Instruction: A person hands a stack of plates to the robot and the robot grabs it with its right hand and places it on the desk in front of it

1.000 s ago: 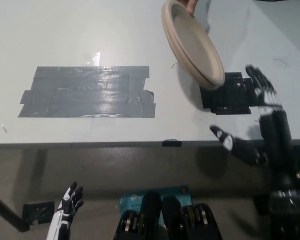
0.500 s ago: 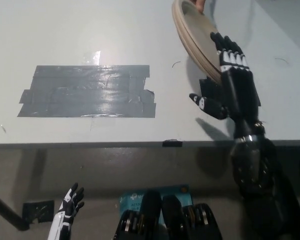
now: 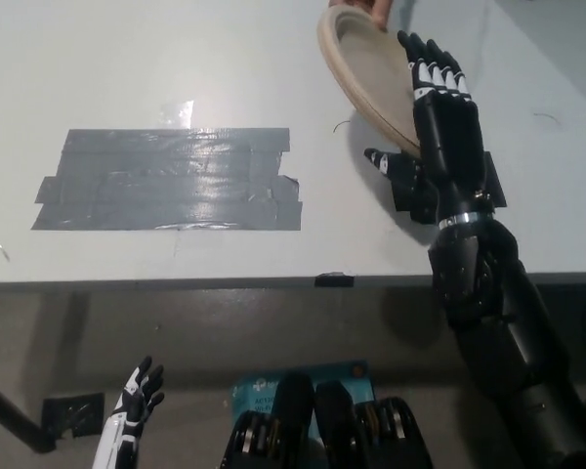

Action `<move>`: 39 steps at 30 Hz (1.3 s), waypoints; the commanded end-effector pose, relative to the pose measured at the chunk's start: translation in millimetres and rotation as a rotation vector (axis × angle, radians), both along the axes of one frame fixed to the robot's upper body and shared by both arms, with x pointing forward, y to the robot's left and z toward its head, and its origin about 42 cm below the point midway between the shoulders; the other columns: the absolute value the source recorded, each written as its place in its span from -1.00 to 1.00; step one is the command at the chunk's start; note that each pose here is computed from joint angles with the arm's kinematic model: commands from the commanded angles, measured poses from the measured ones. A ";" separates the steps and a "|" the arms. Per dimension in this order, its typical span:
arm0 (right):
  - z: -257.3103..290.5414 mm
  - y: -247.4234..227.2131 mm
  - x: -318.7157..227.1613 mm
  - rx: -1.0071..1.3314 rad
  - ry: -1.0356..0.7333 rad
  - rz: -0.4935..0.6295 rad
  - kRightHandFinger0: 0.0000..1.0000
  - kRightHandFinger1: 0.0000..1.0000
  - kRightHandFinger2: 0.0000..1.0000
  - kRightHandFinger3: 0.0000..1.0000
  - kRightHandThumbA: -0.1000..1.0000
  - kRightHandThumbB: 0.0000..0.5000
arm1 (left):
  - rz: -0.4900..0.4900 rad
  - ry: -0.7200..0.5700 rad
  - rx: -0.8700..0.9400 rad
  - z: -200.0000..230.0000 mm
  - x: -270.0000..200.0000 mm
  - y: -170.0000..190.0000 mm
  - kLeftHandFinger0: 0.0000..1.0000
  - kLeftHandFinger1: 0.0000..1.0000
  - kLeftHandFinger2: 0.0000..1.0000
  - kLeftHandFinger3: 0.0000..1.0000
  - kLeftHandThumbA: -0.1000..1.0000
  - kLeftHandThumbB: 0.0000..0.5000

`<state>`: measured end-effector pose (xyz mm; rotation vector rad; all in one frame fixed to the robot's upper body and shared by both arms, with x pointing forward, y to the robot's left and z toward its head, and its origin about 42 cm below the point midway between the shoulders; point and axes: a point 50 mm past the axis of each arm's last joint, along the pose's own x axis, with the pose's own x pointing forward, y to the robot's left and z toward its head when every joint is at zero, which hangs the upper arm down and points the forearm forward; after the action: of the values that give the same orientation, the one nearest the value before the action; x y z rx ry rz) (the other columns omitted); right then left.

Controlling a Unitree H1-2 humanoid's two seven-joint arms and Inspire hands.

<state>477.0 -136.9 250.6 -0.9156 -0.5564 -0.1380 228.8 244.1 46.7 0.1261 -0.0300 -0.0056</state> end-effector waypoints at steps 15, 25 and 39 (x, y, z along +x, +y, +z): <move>40.3 0.0 12.8 0.022 -0.329 -0.130 -1.00 -1.00 -1.00 -0.98 1.00 -0.97 | -0.008 -0.052 0.003 8.5 3.1 -1.4 1.00 1.00 1.00 1.00 1.00 -0.27; 78.7 -7.7 -8.3 0.049 -0.507 -0.102 -1.00 -0.90 -0.33 -0.66 1.00 -0.92 | -0.011 -0.059 0.017 8.5 6.0 0.3 1.00 1.00 1.00 1.00 1.00 -0.26; 144.1 -54.1 -22.1 -0.106 -0.641 -0.103 -1.00 -1.00 -0.72 -0.67 0.89 -0.98 | -0.018 -0.063 0.022 12.1 10.2 4.3 1.00 1.00 1.00 1.00 1.00 -0.27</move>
<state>452.1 -181.9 351.6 -0.9466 -1.0089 -0.4963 236.9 245.3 51.5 0.1382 -0.0497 -0.0120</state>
